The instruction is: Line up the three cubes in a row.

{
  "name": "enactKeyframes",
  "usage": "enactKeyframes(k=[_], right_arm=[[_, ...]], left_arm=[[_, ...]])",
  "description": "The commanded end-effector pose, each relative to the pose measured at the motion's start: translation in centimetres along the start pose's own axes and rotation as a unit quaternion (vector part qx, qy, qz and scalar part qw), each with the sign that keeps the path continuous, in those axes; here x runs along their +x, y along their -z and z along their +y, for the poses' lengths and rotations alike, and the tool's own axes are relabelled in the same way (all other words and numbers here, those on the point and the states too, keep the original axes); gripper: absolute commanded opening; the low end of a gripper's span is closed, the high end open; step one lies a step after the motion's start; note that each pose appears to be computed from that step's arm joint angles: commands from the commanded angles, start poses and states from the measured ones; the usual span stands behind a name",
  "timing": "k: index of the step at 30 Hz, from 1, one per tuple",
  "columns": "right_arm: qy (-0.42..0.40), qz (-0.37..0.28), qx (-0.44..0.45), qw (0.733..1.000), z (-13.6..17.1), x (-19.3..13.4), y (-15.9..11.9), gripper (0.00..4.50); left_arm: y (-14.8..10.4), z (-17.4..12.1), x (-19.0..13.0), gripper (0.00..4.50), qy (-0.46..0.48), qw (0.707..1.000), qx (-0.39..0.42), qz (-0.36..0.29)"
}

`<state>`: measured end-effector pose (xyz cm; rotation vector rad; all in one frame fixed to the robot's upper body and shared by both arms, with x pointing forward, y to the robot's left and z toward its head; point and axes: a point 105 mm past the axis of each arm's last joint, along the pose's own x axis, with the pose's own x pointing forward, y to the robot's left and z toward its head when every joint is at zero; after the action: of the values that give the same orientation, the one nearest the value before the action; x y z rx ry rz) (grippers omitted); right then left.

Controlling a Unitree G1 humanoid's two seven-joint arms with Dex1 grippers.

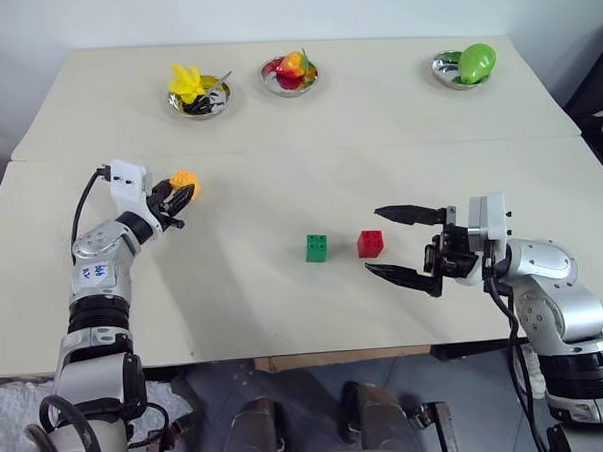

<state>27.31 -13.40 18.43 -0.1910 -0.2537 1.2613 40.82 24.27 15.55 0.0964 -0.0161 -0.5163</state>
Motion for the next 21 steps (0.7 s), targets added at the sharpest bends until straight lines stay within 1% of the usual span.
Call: enactKeyframes(k=[1,4,5,7,8,10,15,21], right_arm=[[0.004,0.000,-0.022,1.000,0.0,-1.1,-1.4,4.50],[0.005,0.012,-0.020,1.000,0.1,-1.8,-1.3,4.50],[0.005,0.017,-0.019,1.000,0.1,-2.1,-1.3,4.50],[0.008,0.024,-0.016,1.000,0.1,-2.6,-1.3,4.50],[0.009,0.026,-0.015,1.000,0.0,-2.8,-1.3,4.50],[0.015,0.025,-0.011,1.000,0.0,-3.0,-1.3,4.50],[0.024,0.031,0.000,0.999,0.4,-3.7,-0.9,4.50],[0.032,0.042,0.004,0.999,0.8,-4.4,-0.5,4.50]], left_arm=[[-2.2,-3.0,-1.5,1.47,0.182,0.981,0.059,-0.033],[-1.8,-4.6,-2.7,1.47,0.286,0.953,0.098,-0.010],[-1.2,-5.6,-3.1,1.47,0.340,0.931,0.132,0.017],[0.0,-6.9,-4.0,1.47,0.427,0.890,0.143,0.068],[0.3,-7.2,-4.0,1.47,0.445,0.880,0.147,0.079],[0.7,-7.5,-3.6,1.47,0.458,0.871,0.156,0.088],[1.4,-9.0,-1.3,1.47,0.471,0.864,0.153,0.093],[1.6,-10.2,-0.4,1.47,0.488,0.856,0.149,0.086]])
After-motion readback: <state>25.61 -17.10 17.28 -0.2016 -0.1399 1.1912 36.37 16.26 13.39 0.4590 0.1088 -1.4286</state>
